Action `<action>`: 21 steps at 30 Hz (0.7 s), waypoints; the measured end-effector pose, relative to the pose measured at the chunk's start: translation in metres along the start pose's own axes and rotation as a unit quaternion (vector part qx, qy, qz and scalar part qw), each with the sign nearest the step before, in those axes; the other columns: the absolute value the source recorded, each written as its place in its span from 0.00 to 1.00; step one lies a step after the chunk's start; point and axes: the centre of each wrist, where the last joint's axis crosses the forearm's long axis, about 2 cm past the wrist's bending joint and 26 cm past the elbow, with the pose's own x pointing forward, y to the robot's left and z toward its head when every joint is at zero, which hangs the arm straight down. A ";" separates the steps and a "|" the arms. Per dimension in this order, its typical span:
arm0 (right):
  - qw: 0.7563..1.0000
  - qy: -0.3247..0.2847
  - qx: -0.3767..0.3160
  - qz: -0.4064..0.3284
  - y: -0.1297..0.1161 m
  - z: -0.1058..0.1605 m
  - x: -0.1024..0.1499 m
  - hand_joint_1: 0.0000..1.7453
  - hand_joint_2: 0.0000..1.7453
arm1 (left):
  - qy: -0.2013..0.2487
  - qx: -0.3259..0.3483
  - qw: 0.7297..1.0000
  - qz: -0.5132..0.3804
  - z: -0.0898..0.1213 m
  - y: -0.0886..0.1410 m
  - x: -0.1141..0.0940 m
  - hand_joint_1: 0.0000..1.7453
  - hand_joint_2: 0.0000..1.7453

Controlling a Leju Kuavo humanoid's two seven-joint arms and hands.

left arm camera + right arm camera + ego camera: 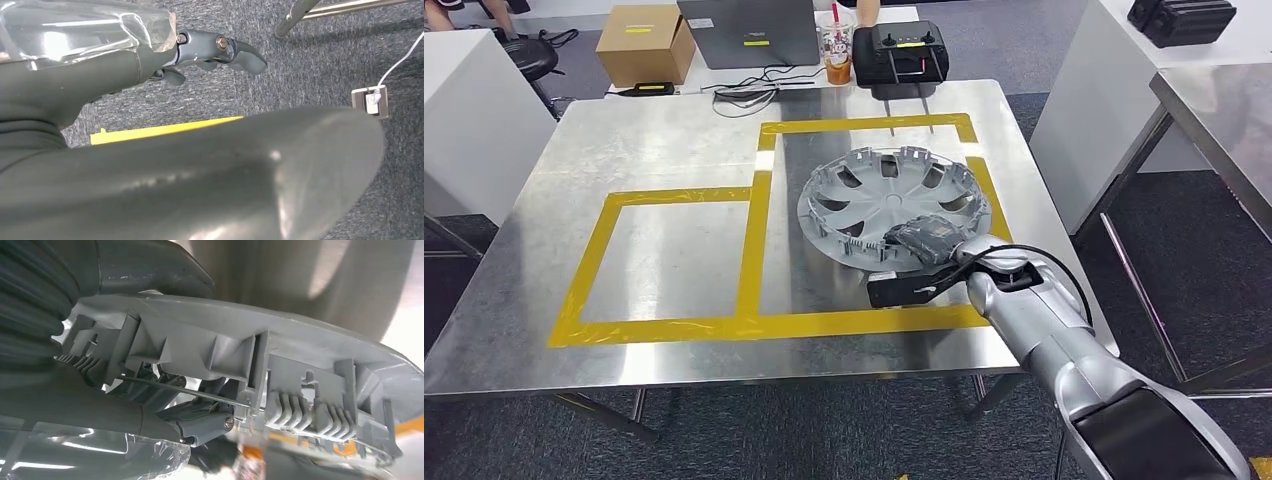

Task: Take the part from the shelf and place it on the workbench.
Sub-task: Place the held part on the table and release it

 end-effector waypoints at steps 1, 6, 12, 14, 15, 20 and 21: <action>1.000 0.007 0.007 -0.004 0.004 0.001 -0.002 0.25 0.25 | 0.000 0.000 1.000 0.000 0.000 0.000 -0.001 0.00 0.75; 0.998 0.041 0.046 -0.025 0.027 0.012 -0.016 0.00 0.00 | 0.003 0.002 1.000 -0.008 0.000 0.002 0.000 0.00 1.00; 0.996 0.059 0.048 -0.039 0.042 0.023 -0.027 0.00 0.00 | 0.002 0.014 1.000 -0.025 -0.005 0.005 0.005 0.00 0.00; 0.997 0.059 0.041 -0.037 0.045 0.026 -0.030 0.00 0.00 | -0.001 0.016 0.999 -0.028 -0.008 0.004 0.007 0.00 0.00; 0.997 0.058 0.038 -0.036 0.047 0.027 -0.031 0.00 0.00 | -0.002 0.016 0.999 -0.029 -0.009 0.004 0.007 0.00 0.00; 0.998 0.048 0.018 -0.034 0.059 0.031 -0.026 0.00 0.00 | 0.001 0.011 1.000 -0.023 -0.011 0.001 0.009 0.00 0.00; 0.998 0.045 0.004 -0.034 0.056 0.030 -0.025 0.00 0.00 | 0.002 0.009 1.000 -0.020 -0.011 0.000 0.009 0.00 0.00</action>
